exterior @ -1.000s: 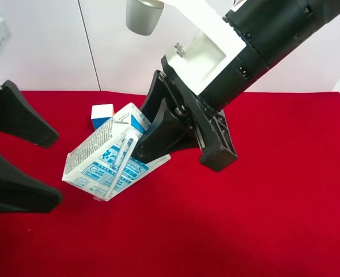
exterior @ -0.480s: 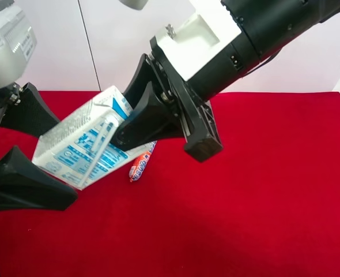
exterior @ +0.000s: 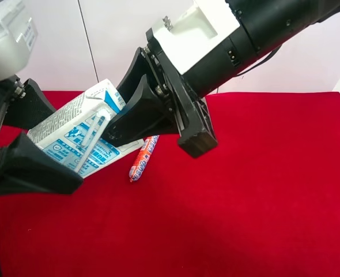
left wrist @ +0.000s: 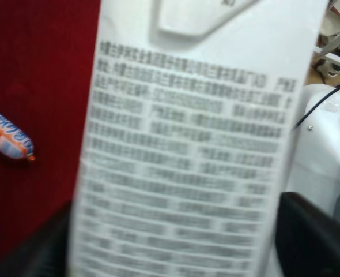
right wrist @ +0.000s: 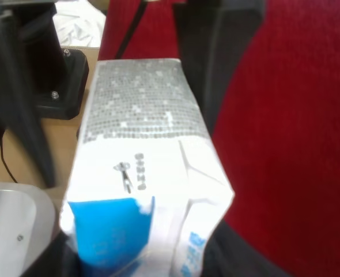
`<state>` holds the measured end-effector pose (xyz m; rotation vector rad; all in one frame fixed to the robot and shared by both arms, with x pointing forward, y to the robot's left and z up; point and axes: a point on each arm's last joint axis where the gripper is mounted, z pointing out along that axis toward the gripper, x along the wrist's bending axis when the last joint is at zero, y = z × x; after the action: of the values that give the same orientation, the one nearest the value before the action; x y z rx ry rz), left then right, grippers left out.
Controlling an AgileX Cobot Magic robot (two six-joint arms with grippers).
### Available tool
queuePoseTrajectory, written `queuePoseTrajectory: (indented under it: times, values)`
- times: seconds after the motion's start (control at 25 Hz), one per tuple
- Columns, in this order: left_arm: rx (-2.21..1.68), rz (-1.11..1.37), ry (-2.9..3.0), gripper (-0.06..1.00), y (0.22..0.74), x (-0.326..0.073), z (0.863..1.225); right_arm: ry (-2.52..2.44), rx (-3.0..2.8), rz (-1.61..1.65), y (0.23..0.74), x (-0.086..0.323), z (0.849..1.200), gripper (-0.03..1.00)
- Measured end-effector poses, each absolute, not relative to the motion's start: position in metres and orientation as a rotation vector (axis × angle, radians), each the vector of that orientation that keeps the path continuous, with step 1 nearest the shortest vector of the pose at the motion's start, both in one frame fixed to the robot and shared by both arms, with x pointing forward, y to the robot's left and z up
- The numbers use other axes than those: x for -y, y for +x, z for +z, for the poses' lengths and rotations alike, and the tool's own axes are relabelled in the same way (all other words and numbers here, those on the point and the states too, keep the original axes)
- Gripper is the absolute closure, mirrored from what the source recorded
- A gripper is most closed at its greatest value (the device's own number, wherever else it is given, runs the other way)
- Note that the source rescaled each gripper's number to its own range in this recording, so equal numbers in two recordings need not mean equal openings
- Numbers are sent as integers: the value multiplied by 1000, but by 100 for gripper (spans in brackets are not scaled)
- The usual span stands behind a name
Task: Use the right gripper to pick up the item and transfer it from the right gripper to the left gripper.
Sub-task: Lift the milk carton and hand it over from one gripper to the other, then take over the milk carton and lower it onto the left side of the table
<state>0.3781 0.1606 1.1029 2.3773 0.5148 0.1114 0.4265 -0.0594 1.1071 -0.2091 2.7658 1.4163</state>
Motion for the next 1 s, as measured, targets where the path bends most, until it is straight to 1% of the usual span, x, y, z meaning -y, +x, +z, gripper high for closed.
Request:
queuePoseTrajectory:
  times: [0.08, 0.12, 0.48, 0.52, 0.56, 0.64, 0.68, 0.72, 0.8, 0.84, 1.0]
  values:
    - [-507, 111, 2386, 88, 378, -161, 1102, -223, -2769, 1415, 426, 60, 1107, 97]
    - [-501, 109, 2392, 92, 377, -161, 1102, -228, -2770, 1414, 426, 60, 1107, 97]
    - [-491, 120, 2396, 92, 378, -161, 1102, -226, -2761, 1413, 426, 59, 1107, 96]
    - [-491, 120, 2396, 92, 378, -161, 1102, -223, -2759, 1413, 426, 59, 1107, 87]
    - [-492, 121, 2397, 93, 378, -162, 1102, -218, -2754, 1414, 427, 59, 1107, 70]
    - [-493, 121, 2401, 94, 379, -161, 1101, -165, -2728, 1473, 428, 57, 1110, 28]
    - [-494, 121, 2402, 93, 379, -161, 1101, -145, -2718, 1492, 429, 56, 1112, 16]
    - [-494, 121, 2404, 93, 380, -161, 1100, -129, -2708, 1506, 429, 56, 1113, 8]
    - [-494, 123, 2404, 93, 380, -161, 1100, -115, -2705, 1509, 429, 56, 1113, 1]
    - [-494, 123, 2404, 93, 380, -161, 1100, -115, -2705, 1509, 429, 56, 1113, -1]
    - [-494, 123, 2404, 93, 380, -161, 1100, -141, -2738, 1517, 426, 56, 1113, -3]
